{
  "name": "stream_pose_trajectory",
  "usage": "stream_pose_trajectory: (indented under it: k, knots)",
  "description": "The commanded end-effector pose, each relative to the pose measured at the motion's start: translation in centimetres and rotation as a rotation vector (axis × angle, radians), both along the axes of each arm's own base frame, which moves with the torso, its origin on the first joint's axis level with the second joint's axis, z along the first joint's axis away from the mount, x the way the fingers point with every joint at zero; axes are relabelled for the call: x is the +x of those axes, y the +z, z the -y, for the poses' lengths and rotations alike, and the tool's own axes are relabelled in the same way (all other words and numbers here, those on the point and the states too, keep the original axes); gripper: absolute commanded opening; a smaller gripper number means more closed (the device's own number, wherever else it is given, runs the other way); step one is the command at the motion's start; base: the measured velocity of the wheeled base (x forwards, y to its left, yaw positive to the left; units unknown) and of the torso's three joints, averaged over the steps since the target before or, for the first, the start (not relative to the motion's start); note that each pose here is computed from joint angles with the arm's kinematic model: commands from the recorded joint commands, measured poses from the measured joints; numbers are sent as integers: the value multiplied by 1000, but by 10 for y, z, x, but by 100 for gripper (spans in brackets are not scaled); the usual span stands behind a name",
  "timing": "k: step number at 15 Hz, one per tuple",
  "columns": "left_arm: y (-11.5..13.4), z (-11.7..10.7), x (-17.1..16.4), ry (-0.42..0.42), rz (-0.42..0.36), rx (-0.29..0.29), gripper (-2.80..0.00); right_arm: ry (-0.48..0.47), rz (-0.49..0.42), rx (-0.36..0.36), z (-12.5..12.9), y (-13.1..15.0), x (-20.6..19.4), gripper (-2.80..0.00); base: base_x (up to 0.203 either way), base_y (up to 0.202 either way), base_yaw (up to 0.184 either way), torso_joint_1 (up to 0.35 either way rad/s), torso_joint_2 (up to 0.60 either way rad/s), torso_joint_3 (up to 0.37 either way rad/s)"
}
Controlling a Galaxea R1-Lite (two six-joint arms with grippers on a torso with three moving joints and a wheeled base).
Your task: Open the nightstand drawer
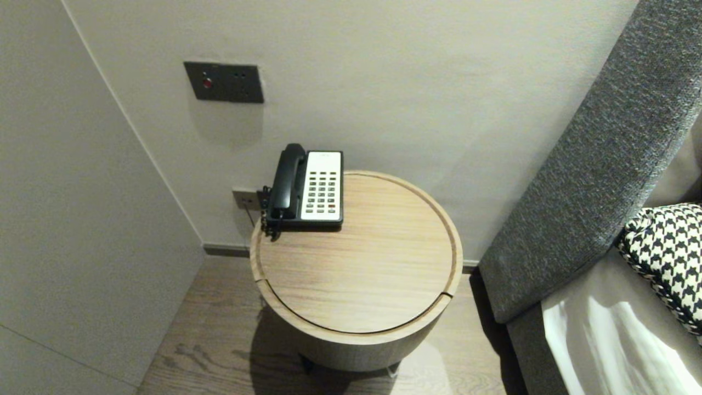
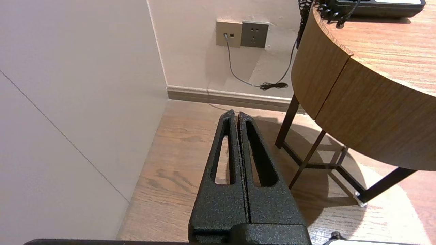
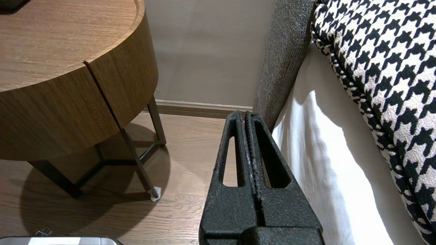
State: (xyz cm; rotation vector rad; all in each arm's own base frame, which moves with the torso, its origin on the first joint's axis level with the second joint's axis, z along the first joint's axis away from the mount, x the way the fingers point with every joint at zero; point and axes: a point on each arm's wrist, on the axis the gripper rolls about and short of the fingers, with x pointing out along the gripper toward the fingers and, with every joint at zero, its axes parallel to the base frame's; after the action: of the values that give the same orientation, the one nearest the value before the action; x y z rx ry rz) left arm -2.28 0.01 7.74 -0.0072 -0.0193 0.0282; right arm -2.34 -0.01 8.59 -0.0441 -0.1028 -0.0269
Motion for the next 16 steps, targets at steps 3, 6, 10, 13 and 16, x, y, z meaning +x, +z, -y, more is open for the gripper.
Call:
stream_pose_trajectory:
  k: [3, 6, 10, 13, 16]
  knots:
    - [0, 0, 0, 1, 2, -1, -280, 4, -40, 37, 0, -11, 3, -280, 0, 0, 0, 0, 0, 0]
    - [0, 0, 0, 1, 2, -1, -280, 3, -38, 38, 0, -11, 3, -280, 0, 0, 0, 0, 0, 0]
    - [0, 0, 0, 2, 2, -1, -280, 4, -38, 41, 0, -11, 3, -280, 0, 0, 0, 0, 0, 0]
    - [0, 0, 0, 2, 2, -1, -280, 4, -36, 48, 0, -11, 3, -280, 0, 0, 0, 0, 0, 0]
    - [0, 0, 0, 1, 2, -1, -280, 6, -36, 47, 0, -11, 3, -280, 0, 0, 0, 0, 0, 0]
